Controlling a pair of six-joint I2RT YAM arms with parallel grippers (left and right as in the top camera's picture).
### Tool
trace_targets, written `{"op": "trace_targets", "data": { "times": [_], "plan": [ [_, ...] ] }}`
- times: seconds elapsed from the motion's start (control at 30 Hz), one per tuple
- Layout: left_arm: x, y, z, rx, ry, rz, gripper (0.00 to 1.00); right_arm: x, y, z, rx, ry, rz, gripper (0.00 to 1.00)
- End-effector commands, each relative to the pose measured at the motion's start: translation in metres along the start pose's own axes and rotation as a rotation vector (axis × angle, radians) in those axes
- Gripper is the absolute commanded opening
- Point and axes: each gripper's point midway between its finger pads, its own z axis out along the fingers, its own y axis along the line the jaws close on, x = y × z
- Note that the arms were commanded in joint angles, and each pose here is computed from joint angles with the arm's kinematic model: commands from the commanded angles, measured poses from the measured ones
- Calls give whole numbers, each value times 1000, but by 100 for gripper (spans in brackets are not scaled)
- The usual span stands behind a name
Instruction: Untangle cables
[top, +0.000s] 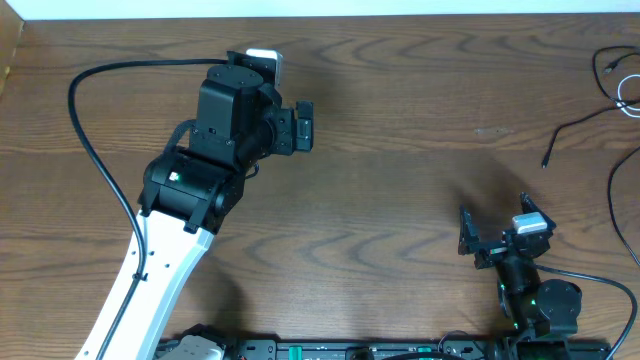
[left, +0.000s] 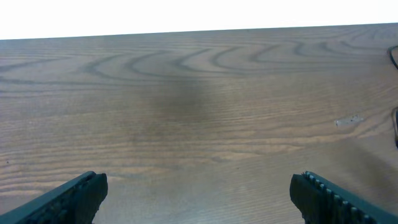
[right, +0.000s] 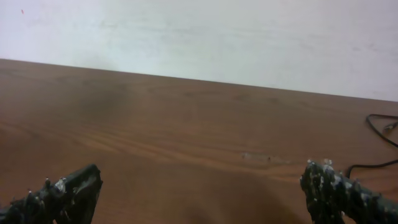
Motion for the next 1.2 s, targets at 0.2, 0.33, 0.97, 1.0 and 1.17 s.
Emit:
{"op": "trace_targets", "data": {
  "times": [0.2,0.33,0.97,1.0,1.17],
  "plan": [
    [-4,2,-3,-11,-13,19,99,0,2,0,-9,-2,9,99],
    [-4,2,-3,-11,-13,19,99,0,2,0,-9,-2,9,99],
    [1,7,-6,-26,2,16,99,0,2,0,-9,-1,10,99],
    [3,12,-8,-36,1,10,99,0,1,0,-8,-1,9,99],
    [9,45,-17,-89,-66,-50,99,0,2,0,-9,-1,9,99]
  ]
}}
